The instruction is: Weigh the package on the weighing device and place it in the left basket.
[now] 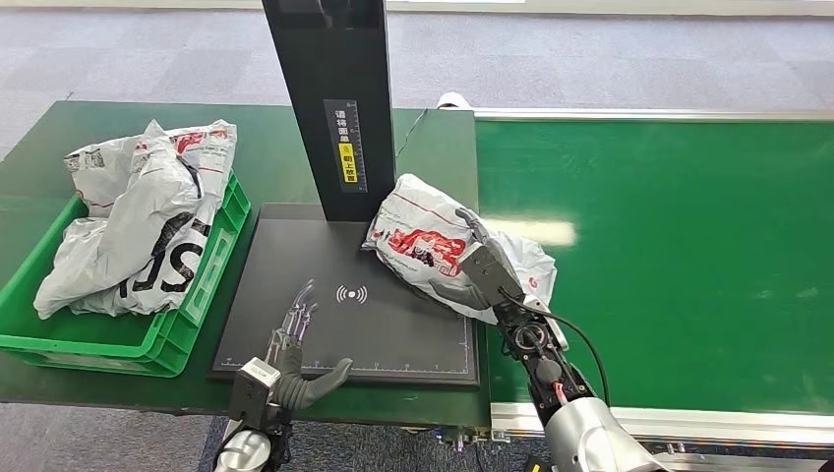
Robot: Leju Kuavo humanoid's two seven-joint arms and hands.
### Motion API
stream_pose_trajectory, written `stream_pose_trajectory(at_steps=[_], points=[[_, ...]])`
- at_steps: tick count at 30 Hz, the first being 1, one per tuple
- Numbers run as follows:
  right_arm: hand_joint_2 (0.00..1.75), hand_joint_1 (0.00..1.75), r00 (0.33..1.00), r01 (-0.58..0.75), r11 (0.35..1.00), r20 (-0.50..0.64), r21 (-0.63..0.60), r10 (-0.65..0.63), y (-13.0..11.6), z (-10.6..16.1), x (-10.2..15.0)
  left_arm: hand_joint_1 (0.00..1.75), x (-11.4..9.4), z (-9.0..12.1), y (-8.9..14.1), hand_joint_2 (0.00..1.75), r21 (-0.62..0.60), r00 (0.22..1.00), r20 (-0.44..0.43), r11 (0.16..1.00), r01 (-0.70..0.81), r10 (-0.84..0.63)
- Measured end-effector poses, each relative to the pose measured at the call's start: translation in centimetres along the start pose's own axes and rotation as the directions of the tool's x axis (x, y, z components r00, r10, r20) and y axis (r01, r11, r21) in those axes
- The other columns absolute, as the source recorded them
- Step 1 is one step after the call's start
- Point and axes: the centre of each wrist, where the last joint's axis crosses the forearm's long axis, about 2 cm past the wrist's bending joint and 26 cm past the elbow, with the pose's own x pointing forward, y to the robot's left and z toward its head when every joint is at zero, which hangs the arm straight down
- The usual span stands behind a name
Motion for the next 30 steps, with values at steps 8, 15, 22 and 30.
stream_pose_trajectory(at_steps=[8, 15, 22, 30], points=[[1.75, 0.00, 1.000, 0.002, 1.000, 0.001, 0.001, -0.002, 0.12, -0.03, 0.06, 0.00, -0.01, 0.03, 0.05, 1.75, 0.000, 1.000, -0.001, 1.000, 0.001, -0.001], [1.75, 0.00, 1.000, 0.002, 1.000, 0.001, 0.001, -0.002, 0.13, -0.02, 0.05, 0.00, -0.01, 0.03, 0.05, 1.75, 0.000, 1.000, -0.001, 1.000, 0.001, -0.001], [1.75, 0.42, 1.000, 0.003, 1.000, -0.013, -0.002, -0.003, 0.14, -0.01, 0.05, 0.00, -0.02, 0.06, 0.06, 1.75, 0.004, 1.000, -0.001, 1.000, 0.000, 0.000], [1.75, 1.75, 0.989, 0.002, 1.000, -0.146, -0.015, -0.004, 0.16, -0.15, 0.17, 0.00, 0.00, 0.96, -0.13, 1.75, 0.019, 1.000, -0.020, 1.000, 0.002, -0.002]])
